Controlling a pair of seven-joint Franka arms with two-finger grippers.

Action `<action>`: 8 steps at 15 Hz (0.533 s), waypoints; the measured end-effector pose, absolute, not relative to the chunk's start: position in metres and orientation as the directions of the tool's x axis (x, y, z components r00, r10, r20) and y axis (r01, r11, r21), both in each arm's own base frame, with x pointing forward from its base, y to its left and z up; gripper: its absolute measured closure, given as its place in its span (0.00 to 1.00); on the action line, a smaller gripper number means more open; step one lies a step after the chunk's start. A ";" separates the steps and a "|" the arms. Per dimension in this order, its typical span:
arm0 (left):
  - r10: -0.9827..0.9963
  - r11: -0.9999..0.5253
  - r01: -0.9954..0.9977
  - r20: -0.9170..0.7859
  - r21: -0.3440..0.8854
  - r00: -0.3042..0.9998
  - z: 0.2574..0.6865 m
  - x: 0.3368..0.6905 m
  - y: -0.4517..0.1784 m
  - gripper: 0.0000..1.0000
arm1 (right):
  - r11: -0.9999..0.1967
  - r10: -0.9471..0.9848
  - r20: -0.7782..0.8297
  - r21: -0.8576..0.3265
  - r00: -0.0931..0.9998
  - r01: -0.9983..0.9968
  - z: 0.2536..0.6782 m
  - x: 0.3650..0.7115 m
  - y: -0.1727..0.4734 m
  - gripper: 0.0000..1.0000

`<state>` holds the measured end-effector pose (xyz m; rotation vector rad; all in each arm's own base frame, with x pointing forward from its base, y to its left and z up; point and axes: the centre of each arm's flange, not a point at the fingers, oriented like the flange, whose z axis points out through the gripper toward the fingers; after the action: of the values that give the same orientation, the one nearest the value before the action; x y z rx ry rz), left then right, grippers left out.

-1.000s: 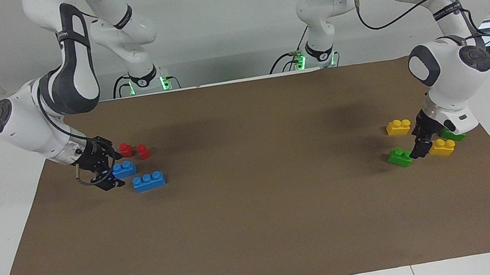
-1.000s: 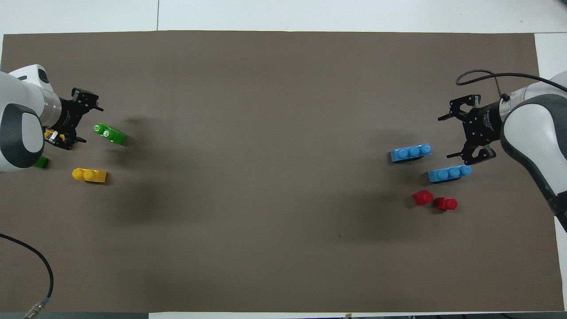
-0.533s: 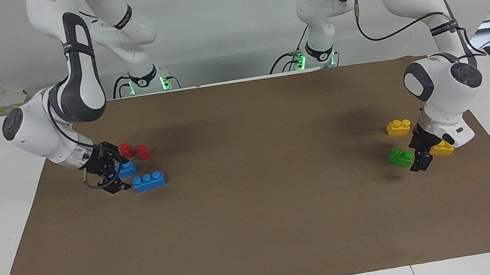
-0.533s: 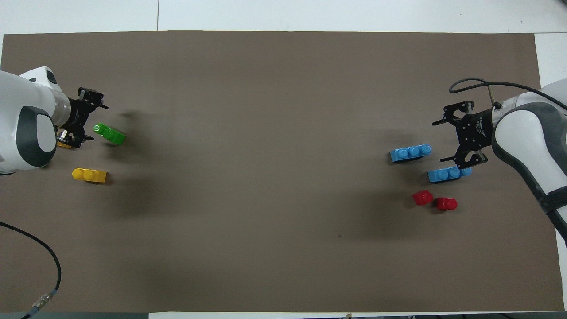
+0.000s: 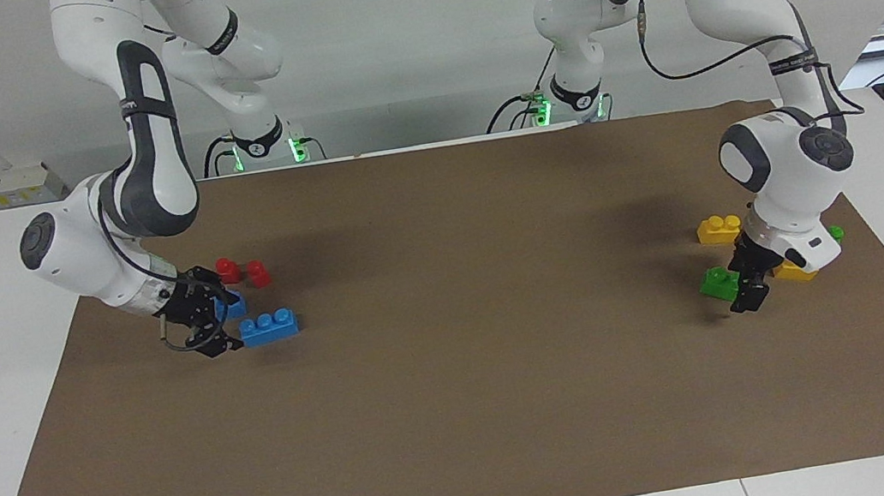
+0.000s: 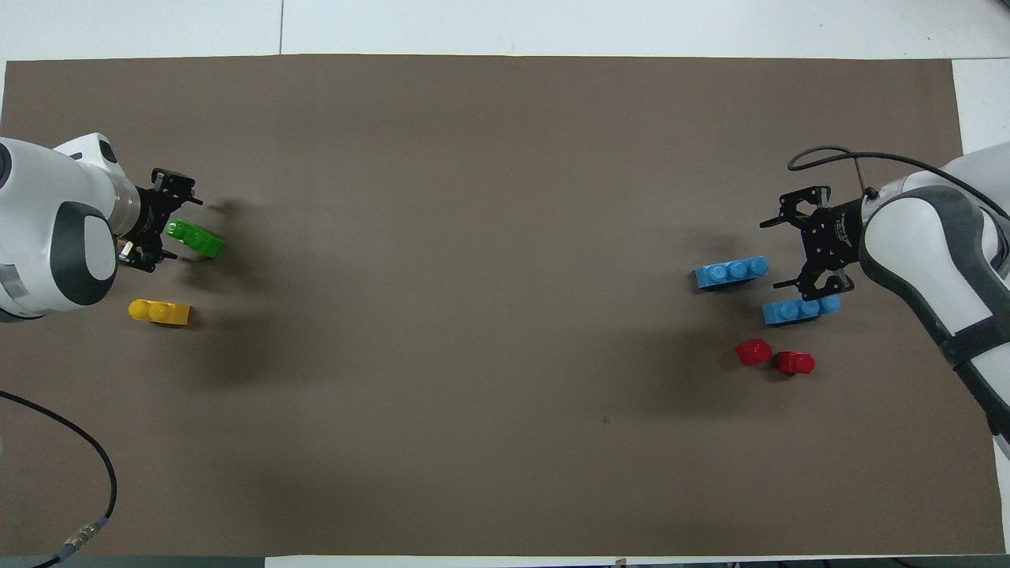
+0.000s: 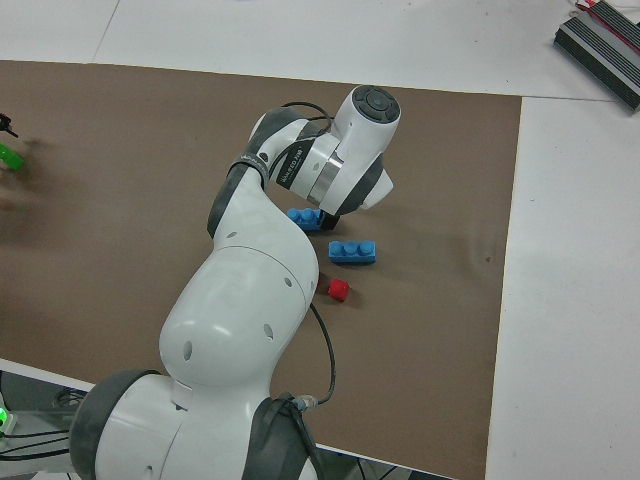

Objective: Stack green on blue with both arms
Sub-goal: 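Grasp the green brick with the left gripper while the right gripper grasps the blue brick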

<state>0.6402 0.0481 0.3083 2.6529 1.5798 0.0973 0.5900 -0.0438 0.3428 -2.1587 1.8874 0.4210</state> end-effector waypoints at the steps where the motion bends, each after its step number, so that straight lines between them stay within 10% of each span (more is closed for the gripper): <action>1: 0.879 -0.476 0.876 0.028 0.078 0.475 0.308 0.640 0.048 0.00 | -0.133 -0.922 -0.368 0.003 0.122 -0.991 0.341 0.590 -0.044 0.00; 8: 0.880 -0.474 0.875 0.041 0.097 0.473 0.304 0.639 0.048 0.06 | -0.130 -0.924 -0.362 -0.007 0.124 -0.991 0.319 0.588 -0.042 0.00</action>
<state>0.6388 0.0481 0.3037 2.6414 1.5766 0.1309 0.5878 -0.0424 0.3195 -2.1550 1.8881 0.3974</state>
